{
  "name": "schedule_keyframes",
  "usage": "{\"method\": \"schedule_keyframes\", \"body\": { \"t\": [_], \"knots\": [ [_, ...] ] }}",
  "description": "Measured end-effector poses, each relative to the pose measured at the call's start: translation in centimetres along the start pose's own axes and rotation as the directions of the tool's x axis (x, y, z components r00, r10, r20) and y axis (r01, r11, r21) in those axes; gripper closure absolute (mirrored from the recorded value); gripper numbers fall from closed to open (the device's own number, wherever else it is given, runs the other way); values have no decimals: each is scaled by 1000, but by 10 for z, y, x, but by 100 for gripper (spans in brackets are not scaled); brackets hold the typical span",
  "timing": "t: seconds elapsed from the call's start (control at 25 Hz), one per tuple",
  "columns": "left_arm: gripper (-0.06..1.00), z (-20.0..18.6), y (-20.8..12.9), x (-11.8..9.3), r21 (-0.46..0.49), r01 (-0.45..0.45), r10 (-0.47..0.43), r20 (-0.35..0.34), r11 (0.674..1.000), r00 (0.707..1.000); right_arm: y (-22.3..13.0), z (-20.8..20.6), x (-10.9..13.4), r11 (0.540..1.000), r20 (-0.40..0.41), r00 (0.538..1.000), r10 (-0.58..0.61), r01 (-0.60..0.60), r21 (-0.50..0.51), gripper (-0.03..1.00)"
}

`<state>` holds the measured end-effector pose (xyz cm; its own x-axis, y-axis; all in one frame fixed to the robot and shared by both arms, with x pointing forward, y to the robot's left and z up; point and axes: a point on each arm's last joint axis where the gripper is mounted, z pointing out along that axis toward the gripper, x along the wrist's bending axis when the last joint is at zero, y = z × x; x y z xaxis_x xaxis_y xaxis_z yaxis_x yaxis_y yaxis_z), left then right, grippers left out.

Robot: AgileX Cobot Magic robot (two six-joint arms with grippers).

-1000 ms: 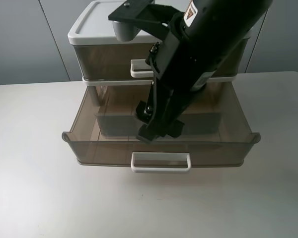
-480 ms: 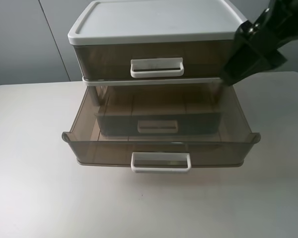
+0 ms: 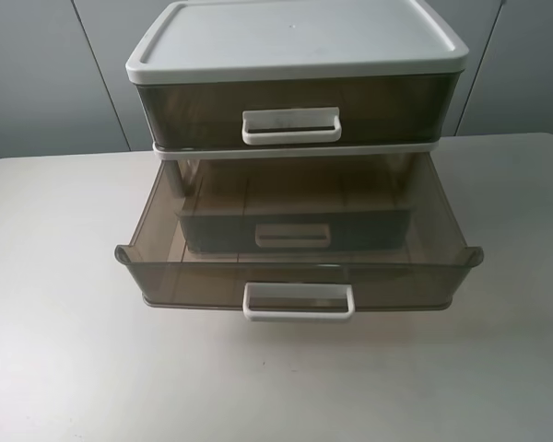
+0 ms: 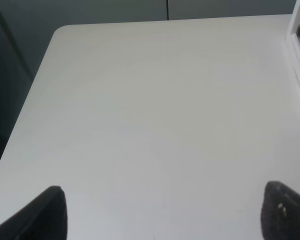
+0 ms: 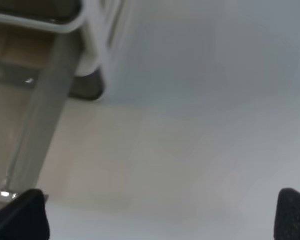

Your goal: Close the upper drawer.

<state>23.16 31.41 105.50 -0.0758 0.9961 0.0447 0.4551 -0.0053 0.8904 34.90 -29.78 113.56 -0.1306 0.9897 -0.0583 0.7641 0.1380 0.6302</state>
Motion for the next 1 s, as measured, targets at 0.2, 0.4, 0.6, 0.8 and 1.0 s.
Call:
{"method": "schedule_keyframes", "body": {
  "t": [0.2,0.4,0.6,0.8,1.0],
  "knots": [
    [20,0,0,0,0,0,0,0,1000,1000,-52,-23,4,989,86,993,84,-73,-127,29],
    [20,0,0,0,0,0,0,0,1000,1000,-87,-32,10,973,117,988,96,-68,-222,29],
    [20,0,0,0,0,0,0,0,1000,1000,-118,-23,15,956,108,984,145,-111,-270,29],
    [20,0,0,0,0,0,0,0,1000,1000,-125,-17,16,938,93,978,188,-151,-313,29],
    [20,0,0,0,0,0,0,0,1000,1000,-131,-6,16,935,88,975,202,-165,-312,29]
  ]
}}
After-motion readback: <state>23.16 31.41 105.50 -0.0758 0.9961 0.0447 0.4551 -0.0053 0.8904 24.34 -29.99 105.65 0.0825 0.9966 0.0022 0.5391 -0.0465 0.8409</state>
